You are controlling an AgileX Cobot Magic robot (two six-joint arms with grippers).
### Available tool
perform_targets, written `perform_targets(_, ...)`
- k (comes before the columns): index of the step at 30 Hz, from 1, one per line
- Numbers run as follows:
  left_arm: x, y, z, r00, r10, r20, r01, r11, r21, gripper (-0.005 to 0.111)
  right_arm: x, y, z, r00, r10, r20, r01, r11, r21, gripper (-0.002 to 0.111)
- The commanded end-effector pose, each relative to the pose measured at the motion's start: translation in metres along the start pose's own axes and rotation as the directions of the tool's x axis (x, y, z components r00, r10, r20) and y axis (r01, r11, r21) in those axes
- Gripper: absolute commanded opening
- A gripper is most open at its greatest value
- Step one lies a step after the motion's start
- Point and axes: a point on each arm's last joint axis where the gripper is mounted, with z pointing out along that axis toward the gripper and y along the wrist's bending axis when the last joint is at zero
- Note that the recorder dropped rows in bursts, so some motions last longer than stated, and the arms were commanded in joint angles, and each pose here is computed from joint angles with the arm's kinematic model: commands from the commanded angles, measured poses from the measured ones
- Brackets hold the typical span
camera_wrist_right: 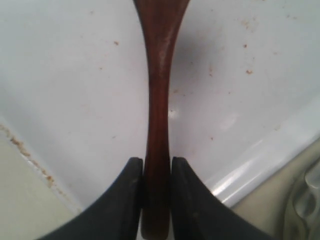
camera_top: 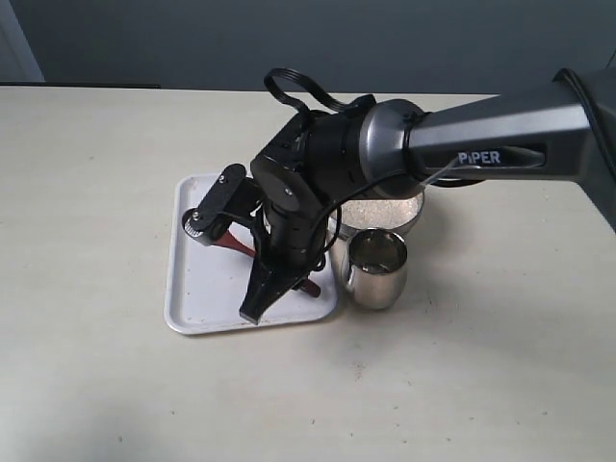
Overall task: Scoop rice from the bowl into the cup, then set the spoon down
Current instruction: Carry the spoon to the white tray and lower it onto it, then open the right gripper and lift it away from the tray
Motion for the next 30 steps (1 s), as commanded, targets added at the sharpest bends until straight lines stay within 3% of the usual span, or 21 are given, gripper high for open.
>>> perform_targets(1, -0.004, 0.000, -0.001, 1.000, -0.005, 0.019, 0.005, 1.000, 0.001, 0.001, 0.000, -0.002, -0.001, 1.000, 0.011, -0.002, -0.011, 1.000, -0.003, 0.025)
perform_targets(5, -0.004, 0.000, -0.001, 1.000, -0.005, 0.019, 0.005, 1.000, 0.001, 0.001, 0.000, -0.002, -0.001, 1.000, 0.011, -0.004, -0.011, 1.000, -0.004, 0.056)
perform_targets(8, -0.004, 0.000, -0.001, 1.000, -0.005, 0.019, 0.005, 1.000, 0.001, 0.001, 0.000, -0.002, -0.003, 1.000, 0.015, -0.004, -0.015, 1.000, -0.006, 0.058)
perform_targets(12, -0.004, 0.000, -0.001, 1.000, -0.005, 0.019, 0.005, 1.000, 0.001, 0.001, 0.000, -0.003, -0.016, 0.999, 0.032, 0.008, -0.032, 0.999, -0.013, 0.043)
perform_targets(16, -0.004, 0.000, -0.001, 1.000, -0.005, 0.019, 0.005, 1.000, 0.001, 0.001, 0.002, -0.006, -0.046, 0.999, 0.041, 0.021, -0.041, 0.999, -0.005, 0.011)
perform_targets(18, -0.004, 0.000, -0.001, 1.000, -0.005, 0.019, 0.005, 1.000, 0.001, 0.001, 0.002, -0.008, -0.064, 0.997, 0.048, 0.053, -0.049, 0.999, 0.008, 0.000)
perform_targets(21, -0.004, 0.000, -0.001, 1.000, -0.005, 0.019, 0.005, 1.000, 0.001, 0.001, 0.006, -0.016, -0.102, 0.988, 0.090, 0.128, -0.095, 0.995, 0.032, 0.000)
perform_targets(24, -0.003, 0.000, -0.001, 1.000, -0.005, 0.017, 0.005, 1.000, 0.001, 0.001, 0.018, -0.032, -0.139, 0.976, 0.134, 0.169, -0.160, 0.976, 0.150, 0.000)
perform_targets(30, -0.003, 0.000, -0.001, 1.000, -0.005, 0.017, 0.005, 1.000, 0.001, 0.001, 0.063, -0.070, -0.208, 0.947, 0.277, 0.163, -0.321, 0.812, 0.488, 0.000)
